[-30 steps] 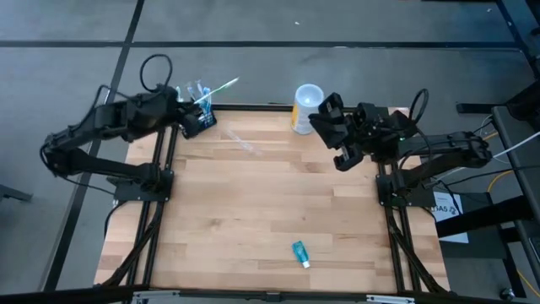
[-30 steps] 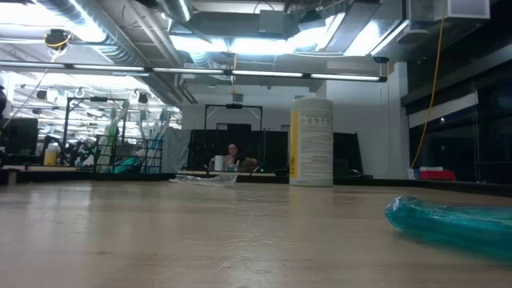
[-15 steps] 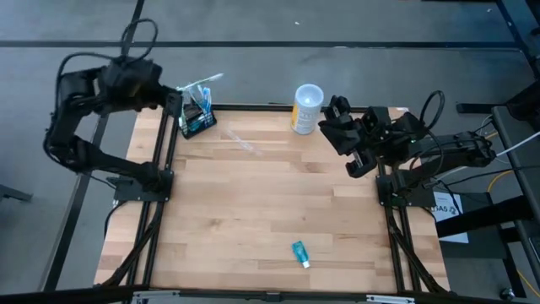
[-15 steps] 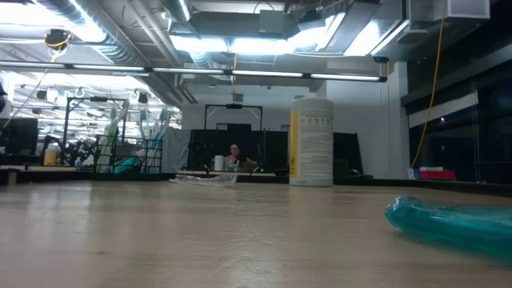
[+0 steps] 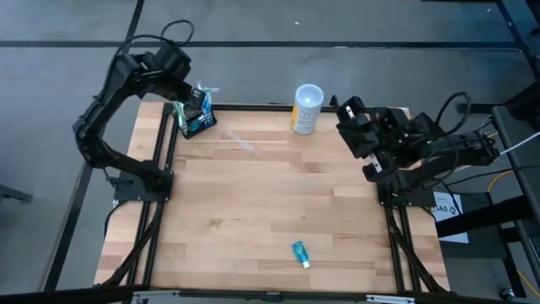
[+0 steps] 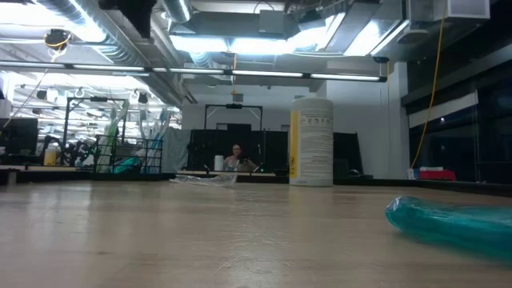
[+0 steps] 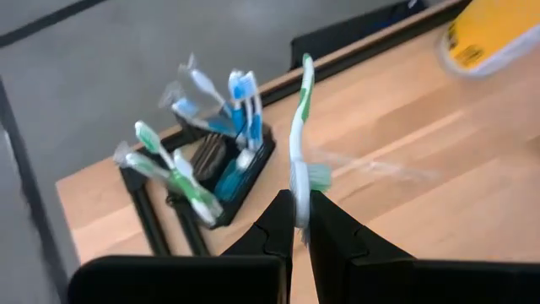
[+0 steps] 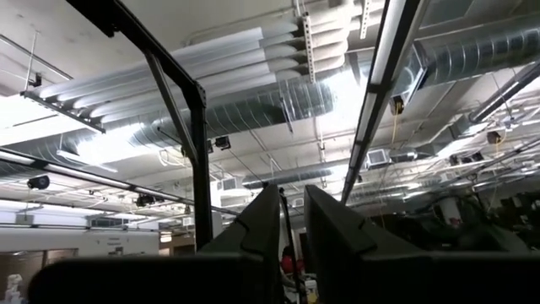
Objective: Pick & Place toothbrushing station
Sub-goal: Put the green toothbrush into the left section of the black organizer
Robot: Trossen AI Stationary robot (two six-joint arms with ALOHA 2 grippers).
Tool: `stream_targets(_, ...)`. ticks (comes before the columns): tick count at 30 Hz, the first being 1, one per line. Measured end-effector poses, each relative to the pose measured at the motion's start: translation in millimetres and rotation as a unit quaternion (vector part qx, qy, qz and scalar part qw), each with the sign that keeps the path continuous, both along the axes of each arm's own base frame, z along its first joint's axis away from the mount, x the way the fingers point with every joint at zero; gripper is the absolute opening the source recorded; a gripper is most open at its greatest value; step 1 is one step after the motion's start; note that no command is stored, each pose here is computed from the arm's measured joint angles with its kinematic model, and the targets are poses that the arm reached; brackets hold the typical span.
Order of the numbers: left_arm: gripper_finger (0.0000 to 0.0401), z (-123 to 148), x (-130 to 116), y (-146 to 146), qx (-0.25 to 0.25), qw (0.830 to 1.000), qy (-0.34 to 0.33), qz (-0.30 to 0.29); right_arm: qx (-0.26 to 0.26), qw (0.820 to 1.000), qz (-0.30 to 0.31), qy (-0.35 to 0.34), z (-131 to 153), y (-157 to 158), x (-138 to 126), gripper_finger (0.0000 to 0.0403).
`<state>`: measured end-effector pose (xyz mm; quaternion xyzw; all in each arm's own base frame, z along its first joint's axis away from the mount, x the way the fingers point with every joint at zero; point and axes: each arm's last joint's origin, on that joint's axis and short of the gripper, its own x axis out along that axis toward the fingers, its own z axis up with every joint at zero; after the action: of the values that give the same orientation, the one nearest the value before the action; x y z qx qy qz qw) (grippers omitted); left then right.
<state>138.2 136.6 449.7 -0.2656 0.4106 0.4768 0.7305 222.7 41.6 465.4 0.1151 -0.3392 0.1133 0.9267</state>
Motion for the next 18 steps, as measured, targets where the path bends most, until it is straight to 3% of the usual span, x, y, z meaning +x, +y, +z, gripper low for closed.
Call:
stream_targets(12,0.0012,7,-35,-12,0.000,0.998,-0.053,0.047,-0.005,1.000,0.008,-0.010,4,-1,-8,0.0060)
stream_targets(18,0.0012,-30,-32,-13,-0.070,0.996,-0.024,0.058,-0.011,1.000,0.014,-0.011,4,0,-9,0.0060)
